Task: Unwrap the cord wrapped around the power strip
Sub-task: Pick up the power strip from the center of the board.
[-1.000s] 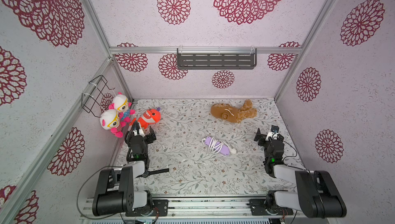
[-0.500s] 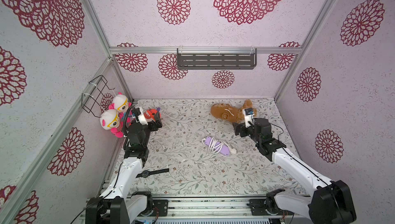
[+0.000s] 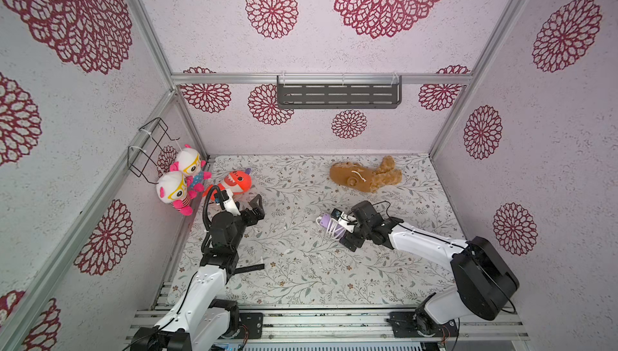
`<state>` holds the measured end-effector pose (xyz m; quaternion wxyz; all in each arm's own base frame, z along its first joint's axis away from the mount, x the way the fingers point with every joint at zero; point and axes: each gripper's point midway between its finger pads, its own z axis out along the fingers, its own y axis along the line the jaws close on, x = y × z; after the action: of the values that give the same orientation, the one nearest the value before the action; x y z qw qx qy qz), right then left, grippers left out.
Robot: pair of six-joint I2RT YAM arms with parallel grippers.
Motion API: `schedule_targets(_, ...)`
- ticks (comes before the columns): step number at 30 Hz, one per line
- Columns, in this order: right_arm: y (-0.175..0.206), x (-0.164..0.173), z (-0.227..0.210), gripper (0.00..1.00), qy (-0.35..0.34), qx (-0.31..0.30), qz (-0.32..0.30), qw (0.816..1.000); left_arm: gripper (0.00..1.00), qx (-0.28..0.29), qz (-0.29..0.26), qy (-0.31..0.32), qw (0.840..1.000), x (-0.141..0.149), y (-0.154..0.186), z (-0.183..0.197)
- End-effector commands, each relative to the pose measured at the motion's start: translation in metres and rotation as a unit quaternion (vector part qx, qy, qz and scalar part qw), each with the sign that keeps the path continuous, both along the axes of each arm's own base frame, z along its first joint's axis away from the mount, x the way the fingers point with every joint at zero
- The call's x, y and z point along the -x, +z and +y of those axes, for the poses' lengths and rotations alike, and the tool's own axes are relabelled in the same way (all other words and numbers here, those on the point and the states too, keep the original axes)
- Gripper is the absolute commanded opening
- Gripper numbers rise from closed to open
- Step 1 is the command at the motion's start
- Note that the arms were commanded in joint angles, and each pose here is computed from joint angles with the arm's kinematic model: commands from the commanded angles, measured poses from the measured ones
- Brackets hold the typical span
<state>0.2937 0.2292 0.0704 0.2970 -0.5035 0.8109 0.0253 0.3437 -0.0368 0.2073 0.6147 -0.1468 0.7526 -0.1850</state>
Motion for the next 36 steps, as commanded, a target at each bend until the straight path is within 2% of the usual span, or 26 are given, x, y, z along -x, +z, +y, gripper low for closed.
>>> schedule_targets(1,0.018,-0.006,0.016,0.97,0.034,-0.022,-0.020,0.999,0.97,0.011,-0.024,0.010,1.000,0.004,0.018,0.003)
schedule_targets(8,0.004,-0.018,0.022,0.96,0.034,-0.010,-0.019,0.999,0.97,0.009,-0.028,0.014,0.999,0.006,0.021,0.005)
schedule_targets(22,-0.027,-0.027,0.031,0.84,0.061,0.021,0.004,0.998,0.97,0.027,-0.029,0.012,0.999,0.007,0.020,0.003)
schedule_targets(24,-0.031,-0.029,0.031,0.86,0.061,0.026,0.006,0.998,0.97,0.029,-0.029,0.014,0.999,0.007,0.019,0.004)
schedule_targets(27,-0.029,-0.031,0.033,0.99,0.056,0.020,0.002,0.998,0.97,0.027,-0.028,0.014,0.999,0.008,0.018,0.004)
schedule_targets(33,-0.010,-0.027,0.037,0.99,0.067,-0.011,-0.011,0.998,0.97,0.026,-0.027,0.015,0.999,0.010,0.016,0.005)
schedule_targets(36,-0.017,-0.032,0.024,0.92,0.053,0.001,0.000,0.999,0.97,0.028,-0.027,0.015,0.999,0.011,0.016,0.005)
